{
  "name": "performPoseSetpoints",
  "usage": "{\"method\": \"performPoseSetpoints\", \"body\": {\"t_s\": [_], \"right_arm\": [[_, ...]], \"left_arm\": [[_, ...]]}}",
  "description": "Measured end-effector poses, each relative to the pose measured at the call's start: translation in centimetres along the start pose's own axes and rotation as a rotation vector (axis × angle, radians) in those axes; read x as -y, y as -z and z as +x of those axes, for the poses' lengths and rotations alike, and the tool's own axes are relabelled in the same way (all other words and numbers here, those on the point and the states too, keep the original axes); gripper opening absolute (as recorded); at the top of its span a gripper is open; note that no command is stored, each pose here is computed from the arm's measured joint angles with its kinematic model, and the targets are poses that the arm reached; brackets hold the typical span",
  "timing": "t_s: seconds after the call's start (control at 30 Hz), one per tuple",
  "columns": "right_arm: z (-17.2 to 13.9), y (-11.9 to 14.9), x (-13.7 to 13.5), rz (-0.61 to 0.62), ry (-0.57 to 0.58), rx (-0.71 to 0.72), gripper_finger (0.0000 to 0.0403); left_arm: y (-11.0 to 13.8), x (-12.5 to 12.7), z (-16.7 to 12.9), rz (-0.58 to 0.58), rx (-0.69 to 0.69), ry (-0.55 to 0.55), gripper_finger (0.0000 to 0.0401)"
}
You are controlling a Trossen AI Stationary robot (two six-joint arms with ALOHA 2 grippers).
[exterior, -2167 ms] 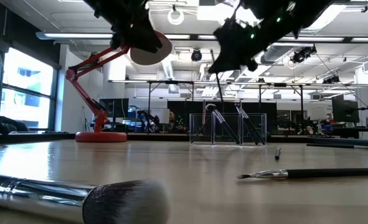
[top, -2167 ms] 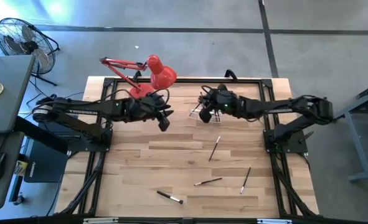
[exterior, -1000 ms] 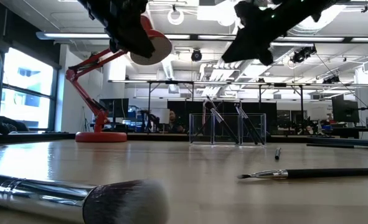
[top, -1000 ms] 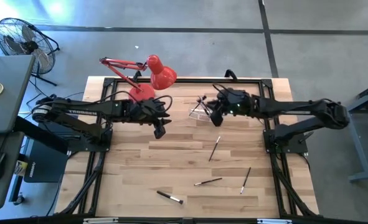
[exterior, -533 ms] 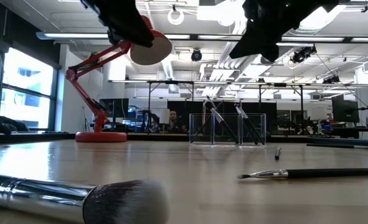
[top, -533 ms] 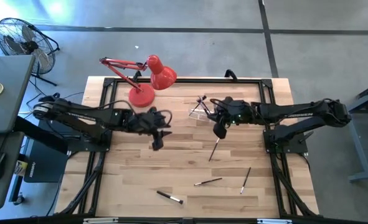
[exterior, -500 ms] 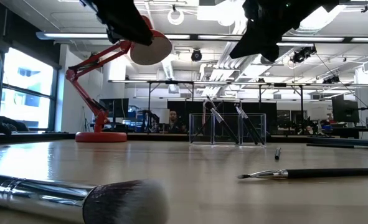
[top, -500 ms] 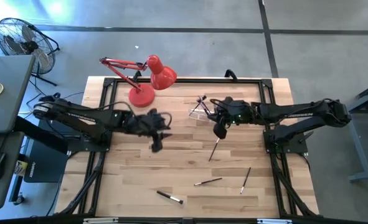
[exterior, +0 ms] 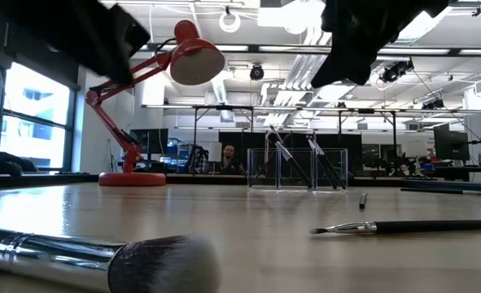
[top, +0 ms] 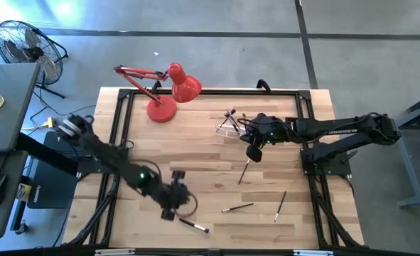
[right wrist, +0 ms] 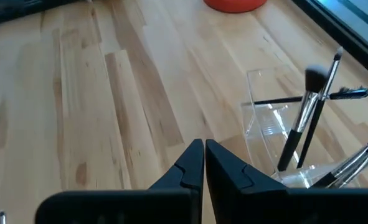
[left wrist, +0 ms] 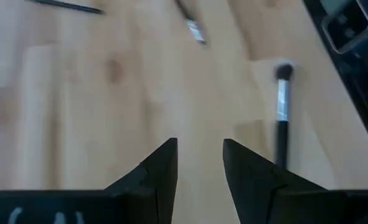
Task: Put items in baskets/containers
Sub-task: Put the powder brush into the transparent organizer
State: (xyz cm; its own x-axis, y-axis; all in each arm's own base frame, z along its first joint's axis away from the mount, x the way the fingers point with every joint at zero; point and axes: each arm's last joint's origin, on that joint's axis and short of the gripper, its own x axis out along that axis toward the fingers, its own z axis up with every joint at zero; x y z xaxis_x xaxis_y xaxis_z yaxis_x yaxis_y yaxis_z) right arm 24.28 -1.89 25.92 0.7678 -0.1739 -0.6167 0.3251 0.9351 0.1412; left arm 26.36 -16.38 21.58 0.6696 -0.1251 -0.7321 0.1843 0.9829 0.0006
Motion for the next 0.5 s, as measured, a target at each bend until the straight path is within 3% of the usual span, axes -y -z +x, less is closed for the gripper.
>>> {"method": "performPoseSetpoints", "body": {"t_s": [0.13, 0.5], "right_arm": [[0.0, 0.1, 0.0, -0.001, -0.011, -0.016, 0.0011], [0.0, 0.1, 0.0, -0.001, -0.022, -0.019, 0.0011]], "left_arm": [[1.2, 2.2, 1.8, -0.004, -0.064, 0.042, 0.0126], [0.4, 5.5, 6.4, 0.012, -0.182, 0.181, 0.0126]]}}
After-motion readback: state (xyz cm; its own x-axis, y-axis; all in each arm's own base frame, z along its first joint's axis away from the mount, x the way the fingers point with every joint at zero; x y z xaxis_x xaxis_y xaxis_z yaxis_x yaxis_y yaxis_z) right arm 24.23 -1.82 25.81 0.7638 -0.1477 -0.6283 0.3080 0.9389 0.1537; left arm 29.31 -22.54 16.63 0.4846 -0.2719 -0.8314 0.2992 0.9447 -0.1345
